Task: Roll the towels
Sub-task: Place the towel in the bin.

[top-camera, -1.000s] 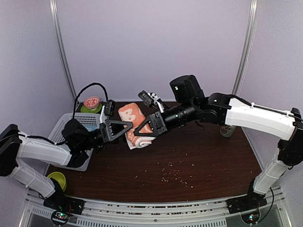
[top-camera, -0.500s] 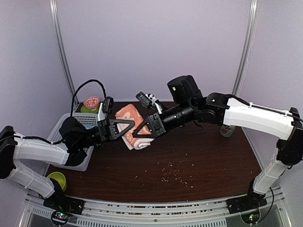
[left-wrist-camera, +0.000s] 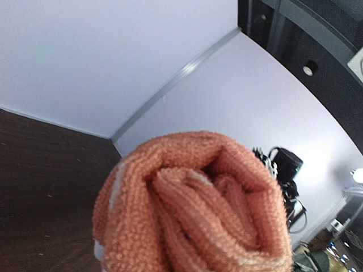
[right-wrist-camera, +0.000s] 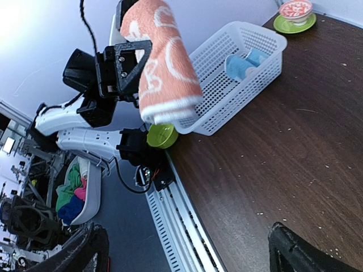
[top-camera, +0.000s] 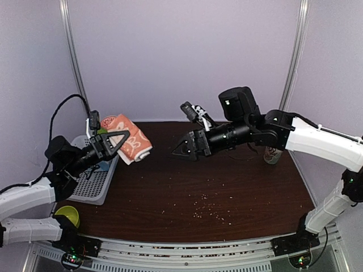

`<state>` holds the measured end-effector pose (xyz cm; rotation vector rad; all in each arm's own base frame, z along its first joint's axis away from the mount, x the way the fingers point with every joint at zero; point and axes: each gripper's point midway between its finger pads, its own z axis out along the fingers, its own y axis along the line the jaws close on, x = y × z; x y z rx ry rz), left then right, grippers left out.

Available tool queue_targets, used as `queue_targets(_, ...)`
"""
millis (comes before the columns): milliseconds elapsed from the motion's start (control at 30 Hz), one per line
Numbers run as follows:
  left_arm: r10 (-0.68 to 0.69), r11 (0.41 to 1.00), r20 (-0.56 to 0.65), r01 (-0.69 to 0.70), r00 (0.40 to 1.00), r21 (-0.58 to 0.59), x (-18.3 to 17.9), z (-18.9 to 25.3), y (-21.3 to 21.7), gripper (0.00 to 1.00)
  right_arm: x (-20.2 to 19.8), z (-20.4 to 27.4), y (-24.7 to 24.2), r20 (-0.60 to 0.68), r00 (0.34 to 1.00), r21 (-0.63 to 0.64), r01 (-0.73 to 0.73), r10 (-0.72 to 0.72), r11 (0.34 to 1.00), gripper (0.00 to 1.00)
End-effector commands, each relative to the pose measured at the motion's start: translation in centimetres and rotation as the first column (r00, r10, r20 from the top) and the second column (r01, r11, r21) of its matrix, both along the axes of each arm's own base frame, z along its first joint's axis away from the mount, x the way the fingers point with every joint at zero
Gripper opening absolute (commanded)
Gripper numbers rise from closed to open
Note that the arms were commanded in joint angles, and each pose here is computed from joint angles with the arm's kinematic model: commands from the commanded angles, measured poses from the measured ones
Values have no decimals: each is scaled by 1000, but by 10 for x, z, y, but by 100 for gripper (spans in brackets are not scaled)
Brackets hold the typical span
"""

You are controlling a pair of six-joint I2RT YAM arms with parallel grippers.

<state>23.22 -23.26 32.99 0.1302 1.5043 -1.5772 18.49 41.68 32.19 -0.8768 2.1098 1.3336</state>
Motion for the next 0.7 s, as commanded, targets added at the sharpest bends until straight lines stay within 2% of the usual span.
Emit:
queue_targets(0, 367, 922, -179, -331, 913, 199, 34, -56, 80, 0, 25, 1, -35, 42, 984, 36, 172, -174, 984, 98)
queue_targets(67, 490, 864, -276, -419, 827, 279, 38, -84, 119, 0, 31, -9, -47, 40, 976, 38, 212, -214, 977, 98)
queue_targets(233, 639, 769, -452, -514, 623, 380, 43, -132, 179, 0, 38, -28, -60, 30, 969, 19, 245, -246, 969, 96)
queue_targets(333, 714, 697, -491, -573, 498, 431, 43, -149, 204, 0, 36, -33, -61, 30, 972, 19, 233, -233, 972, 96)
queue_targets(500, 783, 596, -503, -672, 367, 439, 49, -158, 231, 0, 33, -39, -64, 38, 975, 13, 219, -219, 976, 95)
queue_targets(667, 767, 587, -566, -689, 303, 425, 63, -189, 236, 0, 32, -46, -69, 41, 975, 6, 221, -221, 975, 95)
